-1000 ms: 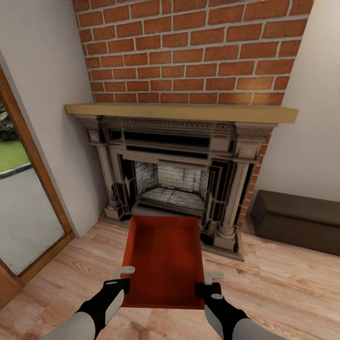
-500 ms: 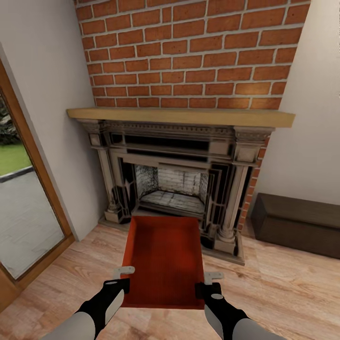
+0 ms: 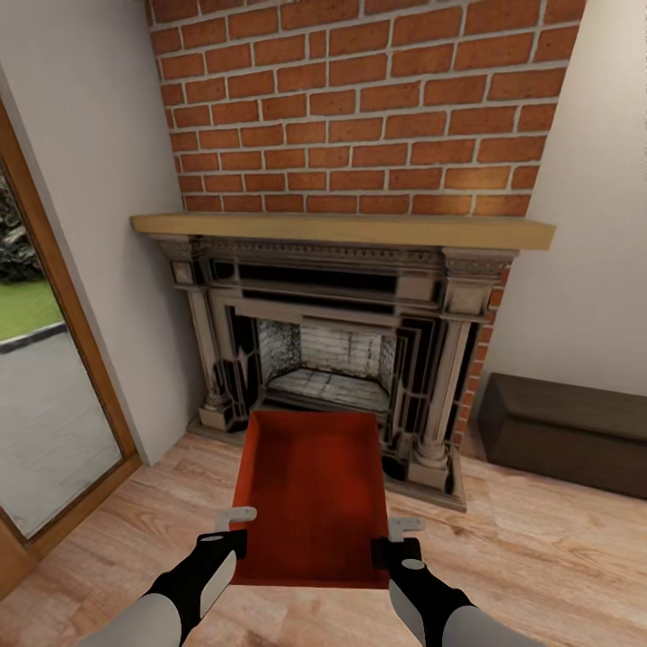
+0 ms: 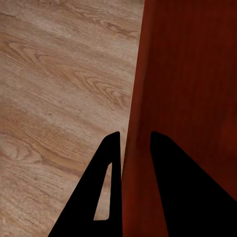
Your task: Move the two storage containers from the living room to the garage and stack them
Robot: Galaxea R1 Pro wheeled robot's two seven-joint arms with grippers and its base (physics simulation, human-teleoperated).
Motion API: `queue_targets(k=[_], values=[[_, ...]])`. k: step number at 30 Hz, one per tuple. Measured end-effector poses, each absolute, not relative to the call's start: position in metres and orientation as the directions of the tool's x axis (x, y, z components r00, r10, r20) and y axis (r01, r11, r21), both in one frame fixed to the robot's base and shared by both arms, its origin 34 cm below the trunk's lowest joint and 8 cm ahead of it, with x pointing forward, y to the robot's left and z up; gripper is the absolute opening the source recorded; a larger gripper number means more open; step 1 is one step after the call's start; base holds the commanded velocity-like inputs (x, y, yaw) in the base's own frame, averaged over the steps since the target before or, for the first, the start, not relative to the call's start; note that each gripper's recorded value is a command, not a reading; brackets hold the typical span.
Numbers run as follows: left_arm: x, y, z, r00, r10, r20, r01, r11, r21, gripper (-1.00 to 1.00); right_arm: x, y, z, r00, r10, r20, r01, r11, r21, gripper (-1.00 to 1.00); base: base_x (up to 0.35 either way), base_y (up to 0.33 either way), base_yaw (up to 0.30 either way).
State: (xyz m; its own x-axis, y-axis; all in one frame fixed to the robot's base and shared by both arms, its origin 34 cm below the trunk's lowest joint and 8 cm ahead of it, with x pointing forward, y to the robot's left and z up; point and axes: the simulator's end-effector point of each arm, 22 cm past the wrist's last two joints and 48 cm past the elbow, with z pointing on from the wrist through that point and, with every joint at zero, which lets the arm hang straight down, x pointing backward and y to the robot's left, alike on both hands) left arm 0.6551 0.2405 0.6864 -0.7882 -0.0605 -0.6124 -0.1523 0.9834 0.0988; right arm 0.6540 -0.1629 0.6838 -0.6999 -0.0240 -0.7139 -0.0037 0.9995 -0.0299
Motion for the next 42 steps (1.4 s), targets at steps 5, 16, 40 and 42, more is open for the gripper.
queue_targets(k=[5,16,40,42], values=[[0.657,0.241,0.691,-0.783,-0.060,-0.619,-0.153,0.983,0.098,-1.00,0.656,-0.163,0.688,-0.694,-0.024,-0.719,-0.003,1.000,-0.030,-1.00,0.000,0.000,0.000],[0.660,0.241,0.699,-0.772,-0.061,-0.632,-0.155,0.983,0.095,-1.00,0.659,-0.163,0.697,-0.682,-0.024,-0.731,-0.003,1.000,-0.030,-1.00,0.000,0.000,0.000],[0.667,0.241,0.720,-0.748,-0.060,-0.661,-0.158,0.983,0.089,-1.00,0.666,-0.163,0.717,-0.654,-0.024,-0.757,-0.002,1.000,-0.030,-1.00,0.000,0.000,0.000],[0.667,0.241,0.720,-0.747,-0.060,-0.662,-0.158,0.983,0.089,-1.00,0.666,-0.163,0.718,-0.652,-0.023,-0.758,-0.001,1.000,-0.030,-1.00,0.000,0.000,0.000]])
